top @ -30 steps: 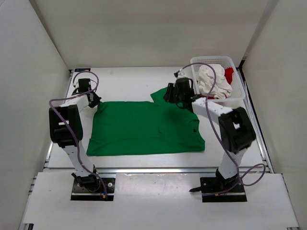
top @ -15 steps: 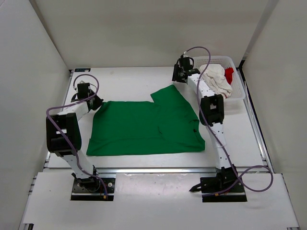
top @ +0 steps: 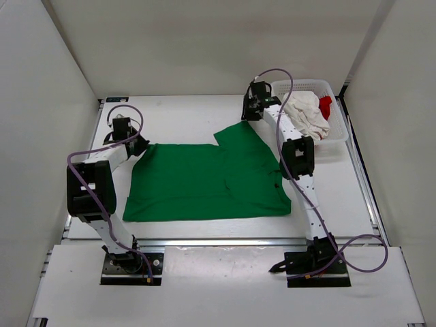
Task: Fold and stack the t-shirts
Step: Grap the side of the flattened tshirt furthest away from the robot with both arms
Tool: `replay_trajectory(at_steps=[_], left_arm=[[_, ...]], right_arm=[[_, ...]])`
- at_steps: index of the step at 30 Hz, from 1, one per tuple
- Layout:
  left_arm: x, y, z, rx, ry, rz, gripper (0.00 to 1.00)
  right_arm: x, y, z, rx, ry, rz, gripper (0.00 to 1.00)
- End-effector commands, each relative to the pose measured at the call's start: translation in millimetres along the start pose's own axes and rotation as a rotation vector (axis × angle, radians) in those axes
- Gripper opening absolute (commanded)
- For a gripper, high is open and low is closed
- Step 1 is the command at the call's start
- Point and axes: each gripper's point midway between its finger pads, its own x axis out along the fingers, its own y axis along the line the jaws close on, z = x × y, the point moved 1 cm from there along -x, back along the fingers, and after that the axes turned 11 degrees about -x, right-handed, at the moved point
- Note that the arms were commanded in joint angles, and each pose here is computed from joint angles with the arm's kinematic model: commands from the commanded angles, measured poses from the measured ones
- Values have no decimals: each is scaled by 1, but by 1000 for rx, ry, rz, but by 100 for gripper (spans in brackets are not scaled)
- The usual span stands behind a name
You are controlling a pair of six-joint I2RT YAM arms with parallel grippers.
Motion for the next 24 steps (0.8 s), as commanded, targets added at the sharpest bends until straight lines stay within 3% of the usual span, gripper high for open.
replay_trajectory(at_steps=[1,8,12,13,14,17,24], left_arm=[[-17,-18,16,-6,-52,-59,0],[-14,-14,16,-12,-40,-55,0],[-15,-13,17,-11,-45,-53,0],[-15,-12,15,-9,-39,-50,0],[-16,-17,17,-6,-44,-59,0],[-16,-19,15,3,-39,-65,0],[-23,-21,24,-7,-55,-77,0]], right_arm=[[-19,16,-2,10,49,43,28],[-32,11,2,14,65,25,25],[-38,9,5,-2,64,7,34],[-38,10,3,0,68,6,30],[-40,7,7,-4,60,5,18],[-48,14,15,-4,43,11,0],[-101,18,50,-57,-26,-3,0]])
